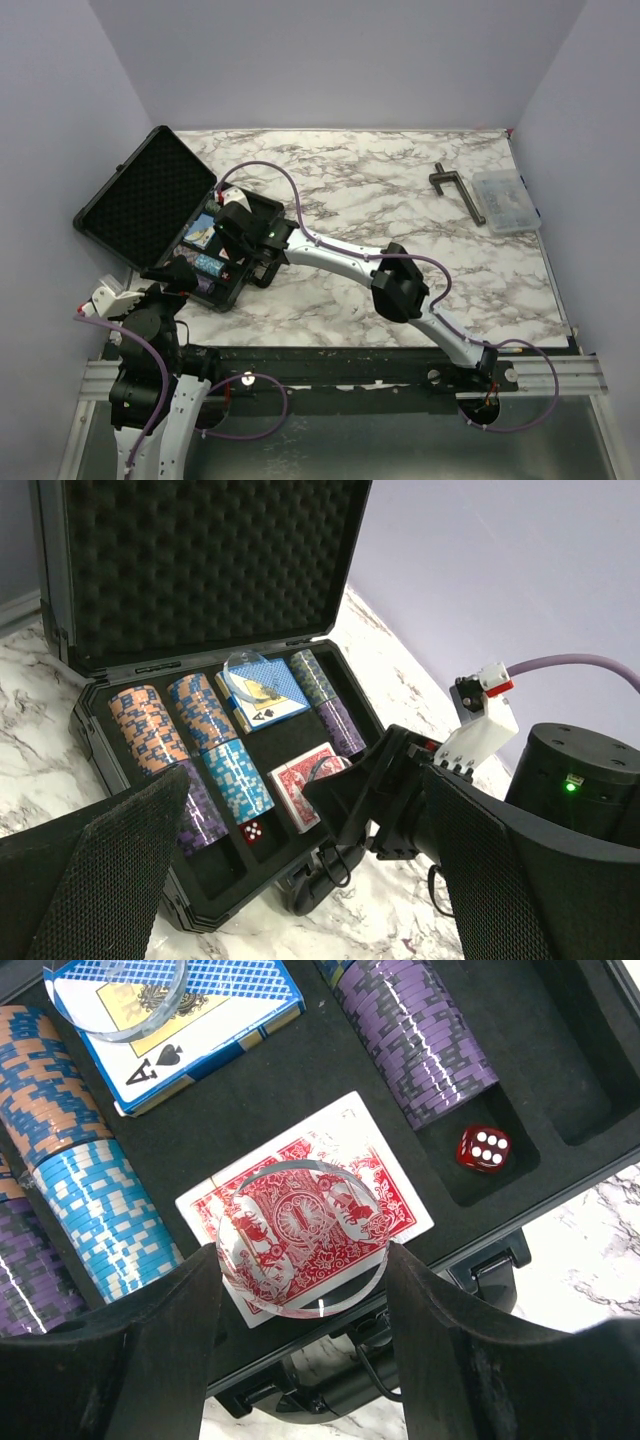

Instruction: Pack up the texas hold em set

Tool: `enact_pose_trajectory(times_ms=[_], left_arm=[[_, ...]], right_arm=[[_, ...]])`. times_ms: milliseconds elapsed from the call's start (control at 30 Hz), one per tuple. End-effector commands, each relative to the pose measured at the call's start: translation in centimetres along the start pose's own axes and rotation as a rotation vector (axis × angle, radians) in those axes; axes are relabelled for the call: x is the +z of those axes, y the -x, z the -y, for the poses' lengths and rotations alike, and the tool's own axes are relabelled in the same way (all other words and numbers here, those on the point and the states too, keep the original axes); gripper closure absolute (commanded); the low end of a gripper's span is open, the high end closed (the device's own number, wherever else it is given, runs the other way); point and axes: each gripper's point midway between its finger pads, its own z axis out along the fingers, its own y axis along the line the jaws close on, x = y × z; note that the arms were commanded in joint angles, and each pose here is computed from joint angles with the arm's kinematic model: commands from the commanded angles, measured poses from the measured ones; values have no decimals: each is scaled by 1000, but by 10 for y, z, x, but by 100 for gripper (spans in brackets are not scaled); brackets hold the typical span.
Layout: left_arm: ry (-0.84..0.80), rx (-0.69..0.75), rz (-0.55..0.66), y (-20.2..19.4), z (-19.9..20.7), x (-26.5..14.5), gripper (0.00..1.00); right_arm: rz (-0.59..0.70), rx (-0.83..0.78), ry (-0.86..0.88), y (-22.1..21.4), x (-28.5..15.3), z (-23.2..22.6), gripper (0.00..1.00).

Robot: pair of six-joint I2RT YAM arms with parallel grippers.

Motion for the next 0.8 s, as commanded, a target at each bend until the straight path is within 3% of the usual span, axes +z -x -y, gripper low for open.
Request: enact_pose_trajectory(times_ms=[0,767], left_arm=[[-59,-74,95,24,0,-20,1],[-59,-70,88,22,0,-19,1]], right_arm=[[42,8,-1,10,8,-2,45],[39,16,4,-1,27,-2,40]])
